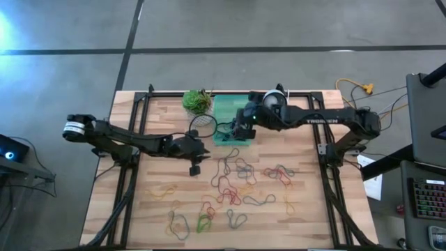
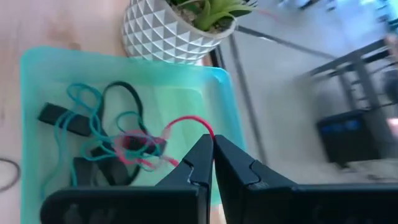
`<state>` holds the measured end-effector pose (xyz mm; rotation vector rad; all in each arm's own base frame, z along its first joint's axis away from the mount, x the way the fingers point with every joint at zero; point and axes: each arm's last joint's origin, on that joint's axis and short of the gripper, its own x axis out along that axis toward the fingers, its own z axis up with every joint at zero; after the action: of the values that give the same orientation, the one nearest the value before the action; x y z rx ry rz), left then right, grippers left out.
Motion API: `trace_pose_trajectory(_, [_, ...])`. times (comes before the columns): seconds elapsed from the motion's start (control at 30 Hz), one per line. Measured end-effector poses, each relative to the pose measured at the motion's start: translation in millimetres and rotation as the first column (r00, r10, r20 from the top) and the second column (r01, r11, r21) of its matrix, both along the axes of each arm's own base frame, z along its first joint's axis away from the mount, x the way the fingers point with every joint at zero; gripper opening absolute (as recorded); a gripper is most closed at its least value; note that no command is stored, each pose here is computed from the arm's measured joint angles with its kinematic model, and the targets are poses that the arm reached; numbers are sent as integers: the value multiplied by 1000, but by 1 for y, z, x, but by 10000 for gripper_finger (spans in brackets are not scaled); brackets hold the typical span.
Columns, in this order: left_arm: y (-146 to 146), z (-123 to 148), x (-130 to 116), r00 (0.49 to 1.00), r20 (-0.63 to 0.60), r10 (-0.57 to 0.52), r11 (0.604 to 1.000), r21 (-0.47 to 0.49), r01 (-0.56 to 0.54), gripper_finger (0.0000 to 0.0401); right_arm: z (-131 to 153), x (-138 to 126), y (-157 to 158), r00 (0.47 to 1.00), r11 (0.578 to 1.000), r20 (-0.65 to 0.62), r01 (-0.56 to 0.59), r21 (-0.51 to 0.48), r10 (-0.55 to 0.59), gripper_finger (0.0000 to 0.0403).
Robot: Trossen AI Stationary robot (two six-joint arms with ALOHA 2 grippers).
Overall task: Pick and place rubber bands into bin
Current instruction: Put the red rubber band into the green bin, then put the yellow rubber band into the green bin
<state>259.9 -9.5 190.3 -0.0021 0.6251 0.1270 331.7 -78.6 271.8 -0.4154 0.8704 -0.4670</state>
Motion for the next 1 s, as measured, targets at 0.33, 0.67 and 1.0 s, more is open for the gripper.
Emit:
trace_pose_trajectory(0.33, [-12, 0, -1, 998, 0, -55, 998, -8, 55, 71, -26, 1, -27, 999, 978, 27, 19, 209, -25, 11])
trace_pose_trajectory(0.67, [-19, 0, -1, 994, 1, -111, 993, -34, 111, 71, -41, 2, -28, 1000, 965, 12, 4, 261, -8, 93])
trace_pose_trajectory(1.0, [-37, -14, -9, 938, -113, -327, 930, -214, 298, 71, -46, 2, -15, 998, 933, -21, -54, 355, 66, 128])
